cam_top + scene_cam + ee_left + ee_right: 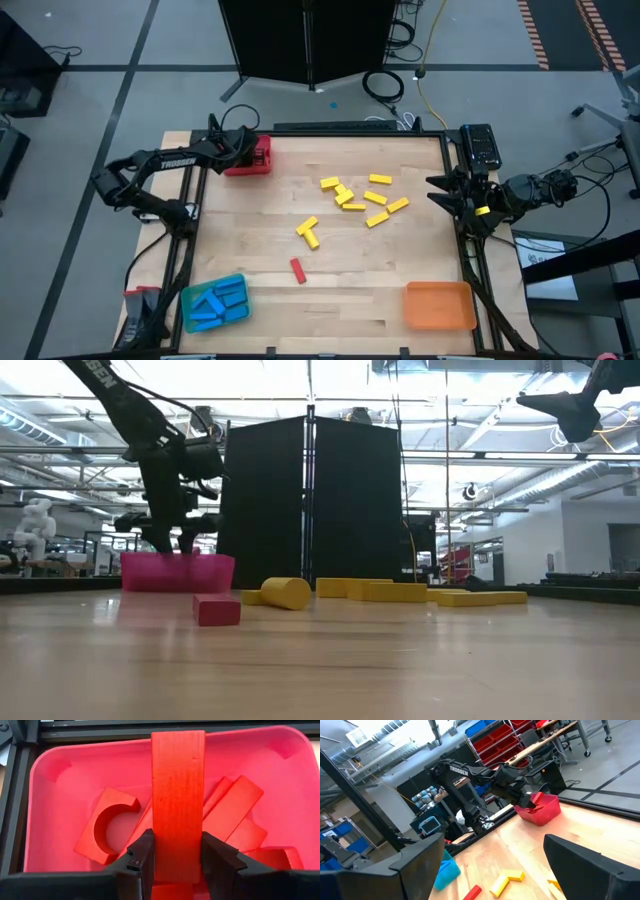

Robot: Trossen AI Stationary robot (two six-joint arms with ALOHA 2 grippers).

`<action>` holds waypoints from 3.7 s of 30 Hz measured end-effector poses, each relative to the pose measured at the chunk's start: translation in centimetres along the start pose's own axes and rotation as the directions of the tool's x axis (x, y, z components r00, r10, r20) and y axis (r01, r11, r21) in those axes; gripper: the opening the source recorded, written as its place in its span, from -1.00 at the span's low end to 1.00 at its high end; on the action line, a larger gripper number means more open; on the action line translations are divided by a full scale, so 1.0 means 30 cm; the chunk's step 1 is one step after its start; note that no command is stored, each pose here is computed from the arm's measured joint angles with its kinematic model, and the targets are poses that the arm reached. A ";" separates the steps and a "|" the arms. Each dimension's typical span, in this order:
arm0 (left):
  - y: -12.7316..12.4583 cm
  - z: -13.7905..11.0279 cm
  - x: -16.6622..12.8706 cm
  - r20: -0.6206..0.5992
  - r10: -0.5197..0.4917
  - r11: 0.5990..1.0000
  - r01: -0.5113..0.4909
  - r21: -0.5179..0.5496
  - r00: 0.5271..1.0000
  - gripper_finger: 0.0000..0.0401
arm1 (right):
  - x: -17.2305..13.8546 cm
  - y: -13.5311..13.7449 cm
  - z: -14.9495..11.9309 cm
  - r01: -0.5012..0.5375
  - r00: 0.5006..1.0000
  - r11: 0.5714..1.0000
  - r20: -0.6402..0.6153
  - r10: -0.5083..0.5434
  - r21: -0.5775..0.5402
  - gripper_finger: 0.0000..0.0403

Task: Sort blocks
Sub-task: Put the red block into the red bin

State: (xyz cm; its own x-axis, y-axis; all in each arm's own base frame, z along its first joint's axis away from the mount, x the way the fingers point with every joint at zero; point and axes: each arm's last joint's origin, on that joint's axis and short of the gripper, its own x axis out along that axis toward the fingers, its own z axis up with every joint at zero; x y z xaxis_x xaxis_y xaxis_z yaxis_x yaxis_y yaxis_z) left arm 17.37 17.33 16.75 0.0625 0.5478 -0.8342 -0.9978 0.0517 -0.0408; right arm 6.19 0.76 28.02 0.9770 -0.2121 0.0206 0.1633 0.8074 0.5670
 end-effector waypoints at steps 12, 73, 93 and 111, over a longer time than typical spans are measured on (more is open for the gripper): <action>-0.003 0.008 -0.003 -0.016 -0.029 0.999 0.030 0.025 0.999 0.26 | 0.000 0.000 0.000 0.000 1.000 1.000 0.000 0.000 -0.002 0.68; -0.472 -0.653 -0.484 -0.709 -0.410 -0.821 0.105 0.561 0.574 0.29 | -0.001 -0.011 -0.020 0.015 0.998 1.000 -0.067 -0.014 0.013 0.68; -0.512 -0.749 -0.357 -0.702 -0.315 -0.878 0.083 0.471 0.639 0.29 | -0.001 -0.011 -0.021 0.012 0.998 1.000 -0.069 -0.010 0.023 0.68; -0.547 -0.767 -0.347 -0.717 -0.241 -0.870 0.182 0.459 0.653 -0.48 | -0.001 -0.011 -0.020 0.013 0.998 0.999 -0.069 -0.010 0.035 0.68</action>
State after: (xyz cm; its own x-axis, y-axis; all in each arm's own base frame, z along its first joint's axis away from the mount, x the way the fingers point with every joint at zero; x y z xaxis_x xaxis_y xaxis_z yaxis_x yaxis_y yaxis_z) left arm 32.62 -8.43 13.46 0.2668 -0.2535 -0.9298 0.8888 0.4376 0.1357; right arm 6.20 0.84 27.33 0.9823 -0.1823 -0.0419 0.1710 0.7847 0.5958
